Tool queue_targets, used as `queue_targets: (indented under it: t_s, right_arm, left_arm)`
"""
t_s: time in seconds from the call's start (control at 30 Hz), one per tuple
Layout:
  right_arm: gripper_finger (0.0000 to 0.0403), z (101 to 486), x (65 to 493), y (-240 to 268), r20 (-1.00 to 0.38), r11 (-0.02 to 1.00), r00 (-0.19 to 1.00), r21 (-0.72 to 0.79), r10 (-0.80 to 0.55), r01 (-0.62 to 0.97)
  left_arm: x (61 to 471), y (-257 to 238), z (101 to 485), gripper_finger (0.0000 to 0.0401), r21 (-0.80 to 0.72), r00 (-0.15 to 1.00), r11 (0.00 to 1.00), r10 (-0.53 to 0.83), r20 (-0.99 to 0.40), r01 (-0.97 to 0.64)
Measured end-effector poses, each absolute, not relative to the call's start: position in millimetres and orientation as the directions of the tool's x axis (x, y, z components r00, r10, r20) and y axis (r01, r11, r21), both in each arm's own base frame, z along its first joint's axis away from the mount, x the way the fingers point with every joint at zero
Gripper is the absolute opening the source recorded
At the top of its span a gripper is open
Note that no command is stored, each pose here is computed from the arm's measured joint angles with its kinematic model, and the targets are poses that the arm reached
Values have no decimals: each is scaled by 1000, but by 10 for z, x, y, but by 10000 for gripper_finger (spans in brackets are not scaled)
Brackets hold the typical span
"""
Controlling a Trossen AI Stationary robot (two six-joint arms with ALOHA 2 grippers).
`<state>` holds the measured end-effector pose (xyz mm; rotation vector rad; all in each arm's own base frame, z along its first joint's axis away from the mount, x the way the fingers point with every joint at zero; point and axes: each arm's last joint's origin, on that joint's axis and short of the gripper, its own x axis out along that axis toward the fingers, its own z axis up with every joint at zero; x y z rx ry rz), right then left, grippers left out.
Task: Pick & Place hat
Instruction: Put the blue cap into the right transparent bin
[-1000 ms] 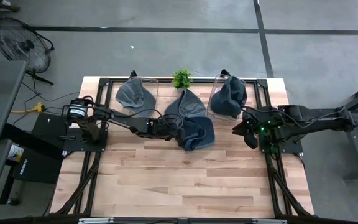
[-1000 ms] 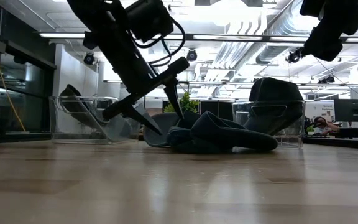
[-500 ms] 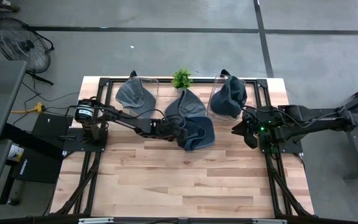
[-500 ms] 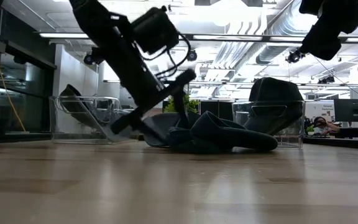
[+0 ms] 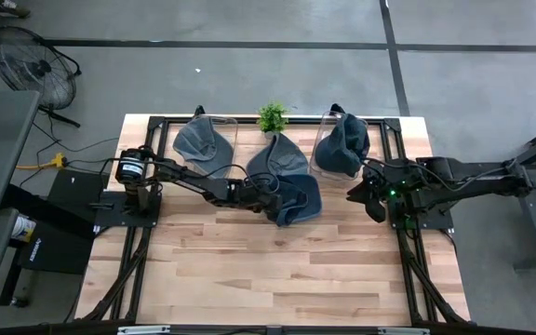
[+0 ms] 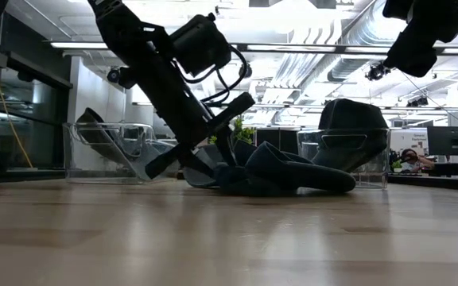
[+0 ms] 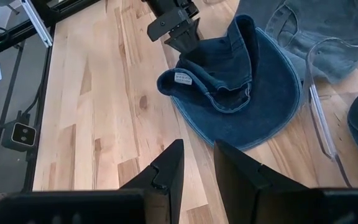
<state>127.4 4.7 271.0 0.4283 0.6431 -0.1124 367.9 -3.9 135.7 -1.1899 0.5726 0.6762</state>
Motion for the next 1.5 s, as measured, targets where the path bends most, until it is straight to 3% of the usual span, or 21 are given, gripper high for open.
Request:
queue_targets:
  t_s: [0.1, 0.4, 0.7, 1.17, 1.5]
  right_arm:
    - [82, 2710, 1274, 50, -603, 910, 797, 354, 43, 218]
    - [83, 2728, 1283, 79, -581, 890, 802, 429, 140, 155]
    - [82, 2888, 1367, 148, -416, 904, 884, 427, 215, -19]
    - [82, 2996, 1400, 244, -307, 936, 944, 352, 120, -5]
    - [99, 3104, 1478, 266, -187, 949, 975, 308, 122, -60]
  left_arm:
    - [3683, -43, 1360, 13, -639, 679, 239, 162, -716, -731]
    - [3699, -57, 1554, 5, -710, 750, 257, 117, -651, -656]
    - [3724, -48, 2040, 2, -784, 835, 291, 148, -530, -549]
    - [3987, -42, 2952, 1, -739, 866, 456, 189, -464, -495]
    - [3999, -30, 3170, 0, -717, 862, 481, 225, -455, -504]
